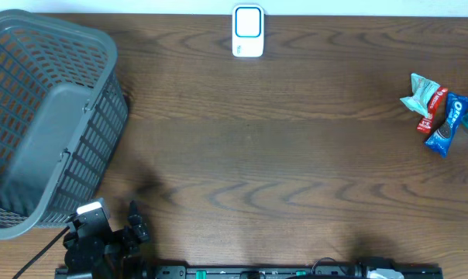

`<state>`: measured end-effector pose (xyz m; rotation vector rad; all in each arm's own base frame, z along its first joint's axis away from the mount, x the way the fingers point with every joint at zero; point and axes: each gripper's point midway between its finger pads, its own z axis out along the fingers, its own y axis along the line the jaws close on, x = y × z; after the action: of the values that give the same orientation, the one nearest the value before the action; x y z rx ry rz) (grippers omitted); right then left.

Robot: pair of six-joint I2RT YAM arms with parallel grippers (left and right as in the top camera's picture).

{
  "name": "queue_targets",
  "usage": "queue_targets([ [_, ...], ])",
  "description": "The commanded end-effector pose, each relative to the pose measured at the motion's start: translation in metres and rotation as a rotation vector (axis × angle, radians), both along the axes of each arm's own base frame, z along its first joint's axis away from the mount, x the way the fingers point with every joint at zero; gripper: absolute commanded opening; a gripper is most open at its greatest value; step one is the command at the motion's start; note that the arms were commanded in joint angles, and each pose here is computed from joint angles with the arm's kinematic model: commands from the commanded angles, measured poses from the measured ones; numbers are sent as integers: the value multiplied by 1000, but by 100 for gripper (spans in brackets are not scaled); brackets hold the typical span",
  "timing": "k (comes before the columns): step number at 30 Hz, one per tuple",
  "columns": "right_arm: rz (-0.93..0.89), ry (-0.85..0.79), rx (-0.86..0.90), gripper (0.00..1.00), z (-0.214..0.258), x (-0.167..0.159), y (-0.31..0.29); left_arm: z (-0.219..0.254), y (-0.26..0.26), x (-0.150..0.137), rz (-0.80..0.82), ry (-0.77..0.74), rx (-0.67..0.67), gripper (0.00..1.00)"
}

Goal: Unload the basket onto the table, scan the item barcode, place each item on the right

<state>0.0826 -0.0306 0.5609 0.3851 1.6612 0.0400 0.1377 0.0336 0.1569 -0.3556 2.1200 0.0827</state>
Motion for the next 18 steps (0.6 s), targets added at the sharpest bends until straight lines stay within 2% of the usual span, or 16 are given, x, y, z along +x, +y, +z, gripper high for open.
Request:
queue_targets([
  [1,-15,-1,-48,99,-4,-13,-4,-1,0,0,0,2,-3,100],
  [6,-24,-71,-51,99,-2,-17,-4,-1,0,0,0,2,-3,100],
  [11,-26,-219,-54,99,-7,6,-5,-1,0,0,0,2,-3,100],
  [18,-11,-381,-50,99,-83,56,-4,-1,0,0,0,2,-3,100],
])
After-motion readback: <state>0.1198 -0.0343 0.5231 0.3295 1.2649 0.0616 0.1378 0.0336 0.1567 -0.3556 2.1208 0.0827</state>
